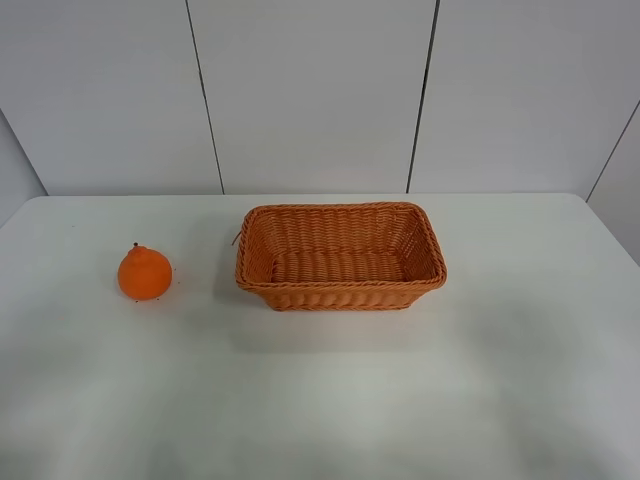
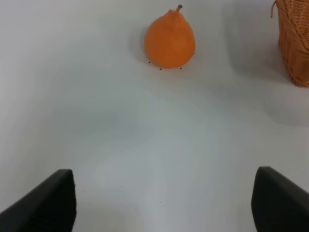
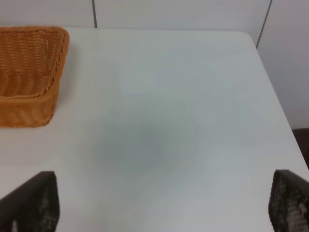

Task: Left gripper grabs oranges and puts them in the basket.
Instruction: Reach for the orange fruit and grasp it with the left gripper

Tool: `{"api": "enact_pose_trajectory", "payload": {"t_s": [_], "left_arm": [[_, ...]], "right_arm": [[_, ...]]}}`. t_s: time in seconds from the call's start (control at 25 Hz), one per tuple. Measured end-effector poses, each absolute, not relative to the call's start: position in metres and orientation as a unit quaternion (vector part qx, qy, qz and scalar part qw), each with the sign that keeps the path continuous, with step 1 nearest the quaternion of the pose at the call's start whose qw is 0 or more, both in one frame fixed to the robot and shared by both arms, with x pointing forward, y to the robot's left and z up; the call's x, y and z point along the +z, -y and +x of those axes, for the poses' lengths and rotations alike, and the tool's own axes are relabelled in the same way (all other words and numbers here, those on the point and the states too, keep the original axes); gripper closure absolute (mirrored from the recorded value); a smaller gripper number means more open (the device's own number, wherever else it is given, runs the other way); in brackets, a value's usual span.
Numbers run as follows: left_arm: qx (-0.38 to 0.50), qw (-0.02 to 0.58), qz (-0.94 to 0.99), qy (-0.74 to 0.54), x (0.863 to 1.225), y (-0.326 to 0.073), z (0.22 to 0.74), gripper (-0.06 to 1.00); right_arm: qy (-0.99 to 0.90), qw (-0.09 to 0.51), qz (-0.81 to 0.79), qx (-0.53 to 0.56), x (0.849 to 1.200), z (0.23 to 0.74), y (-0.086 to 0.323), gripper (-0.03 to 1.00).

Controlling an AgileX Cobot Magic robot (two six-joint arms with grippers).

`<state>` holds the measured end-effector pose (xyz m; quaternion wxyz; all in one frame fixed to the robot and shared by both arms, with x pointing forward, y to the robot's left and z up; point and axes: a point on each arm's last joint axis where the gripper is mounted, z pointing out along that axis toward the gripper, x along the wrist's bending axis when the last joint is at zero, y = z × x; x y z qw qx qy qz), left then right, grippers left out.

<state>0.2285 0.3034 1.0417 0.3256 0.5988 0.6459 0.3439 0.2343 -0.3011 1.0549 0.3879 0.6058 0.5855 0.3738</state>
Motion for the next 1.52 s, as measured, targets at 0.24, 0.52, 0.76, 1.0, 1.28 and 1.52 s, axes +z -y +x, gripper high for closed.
{"api": "enact_pose_trajectory", "payload": {"t_s": [0.24, 0.52, 0.76, 1.0, 1.28, 1.52], "left_arm": [[0.344, 0.326, 0.599, -0.646, 1.042, -0.303, 0.229, 0.1], [0.344, 0.326, 0.599, -0.646, 1.042, -0.303, 0.229, 0.1], [0.359, 0.341, 0.591, -0.637, 1.057, -0.303, 0.227, 0.1], [0.339, 0.305, 0.622, -0.637, 1.108, -0.305, 0.264, 0.1], [0.278, 0.24, 0.658, -0.657, 1.15, -0.308, 0.362, 0.1], [0.222, 0.189, 0.678, -0.675, 1.154, -0.311, 0.463, 0.1]], "right_arm": [[-0.586, 0.388, 0.606, 0.374, 1.055, 0.234, 0.301, 0.27], [-0.586, 0.388, 0.606, 0.374, 1.055, 0.234, 0.301, 0.27], [-0.586, 0.388, 0.606, 0.374, 1.055, 0.234, 0.301, 0.27], [-0.586, 0.388, 0.606, 0.374, 1.055, 0.234, 0.301, 0.27], [-0.586, 0.388, 0.606, 0.374, 1.055, 0.234, 0.301, 0.27], [-0.586, 0.388, 0.606, 0.374, 1.055, 0.234, 0.301, 0.27]]}}
